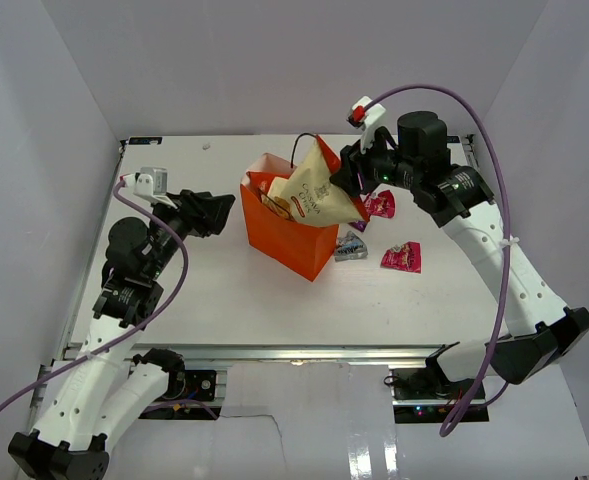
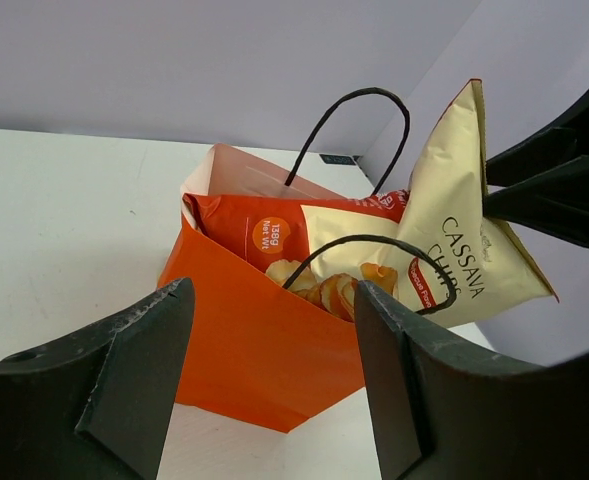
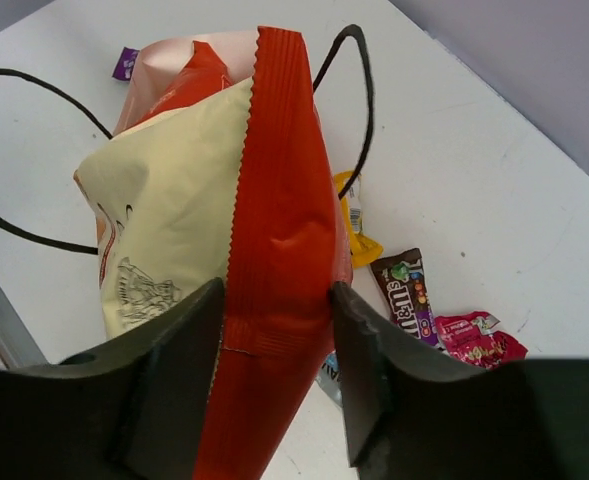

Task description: Place the snacks into the paper bag

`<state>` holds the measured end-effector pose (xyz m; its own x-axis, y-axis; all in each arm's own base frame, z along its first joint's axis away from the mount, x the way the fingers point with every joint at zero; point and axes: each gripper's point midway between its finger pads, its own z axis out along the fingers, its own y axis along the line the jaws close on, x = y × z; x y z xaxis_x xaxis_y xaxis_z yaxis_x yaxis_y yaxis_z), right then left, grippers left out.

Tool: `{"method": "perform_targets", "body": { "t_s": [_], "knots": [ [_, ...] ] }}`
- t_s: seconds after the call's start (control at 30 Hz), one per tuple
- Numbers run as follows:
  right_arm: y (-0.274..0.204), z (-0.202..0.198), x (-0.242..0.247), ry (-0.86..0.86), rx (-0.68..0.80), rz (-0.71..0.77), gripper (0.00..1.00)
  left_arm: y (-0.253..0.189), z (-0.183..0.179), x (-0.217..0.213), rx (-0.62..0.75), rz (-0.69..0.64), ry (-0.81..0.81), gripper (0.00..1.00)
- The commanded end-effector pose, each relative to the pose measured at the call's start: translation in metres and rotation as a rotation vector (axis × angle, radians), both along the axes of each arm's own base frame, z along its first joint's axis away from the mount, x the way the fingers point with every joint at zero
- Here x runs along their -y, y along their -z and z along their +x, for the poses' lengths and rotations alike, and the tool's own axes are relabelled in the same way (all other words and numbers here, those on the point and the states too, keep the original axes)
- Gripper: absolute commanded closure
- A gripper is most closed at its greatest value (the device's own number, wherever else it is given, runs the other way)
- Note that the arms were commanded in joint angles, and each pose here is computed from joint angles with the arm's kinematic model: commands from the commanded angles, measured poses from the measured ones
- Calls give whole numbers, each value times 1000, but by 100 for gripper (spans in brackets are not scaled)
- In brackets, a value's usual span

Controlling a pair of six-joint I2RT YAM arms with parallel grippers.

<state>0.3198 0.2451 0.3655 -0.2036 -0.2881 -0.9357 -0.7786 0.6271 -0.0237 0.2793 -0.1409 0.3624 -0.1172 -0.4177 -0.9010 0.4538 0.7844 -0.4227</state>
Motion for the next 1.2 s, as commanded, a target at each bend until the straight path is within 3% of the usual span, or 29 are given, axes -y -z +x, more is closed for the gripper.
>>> {"method": "perform_targets", "body": {
  "t_s": [0.0, 0.17, 0.23, 0.27, 0.3, 0.83, 1.17],
  "knots": [
    [-8, -6, 1, -7, 24, 19, 51, 4, -2, -4, -10, -13, -13, 25],
    [-12, -9, -7, -57, 29, 32, 76, 9, -5, -4, -17, -17, -11, 25],
    [-17, -12, -10, -81, 35, 41, 81, 10, -6, -5, -17, -17, -13, 25],
    [-19, -12, -11, -88, 40, 43, 91, 8, -7, -5, -13, -19, -16, 25],
    [-25, -13, -11, -97, 57, 49, 92, 9, -8, -6, -13, -19, -16, 25],
    [-106, -3, -29, -152, 287, 184, 92, 16, -7, -7, -28, -2, -25, 25],
    [-111, 1, -51, -178, 327, 185, 92, 25, -1, -5, -54, 25, -21, 25]
  ]
}}
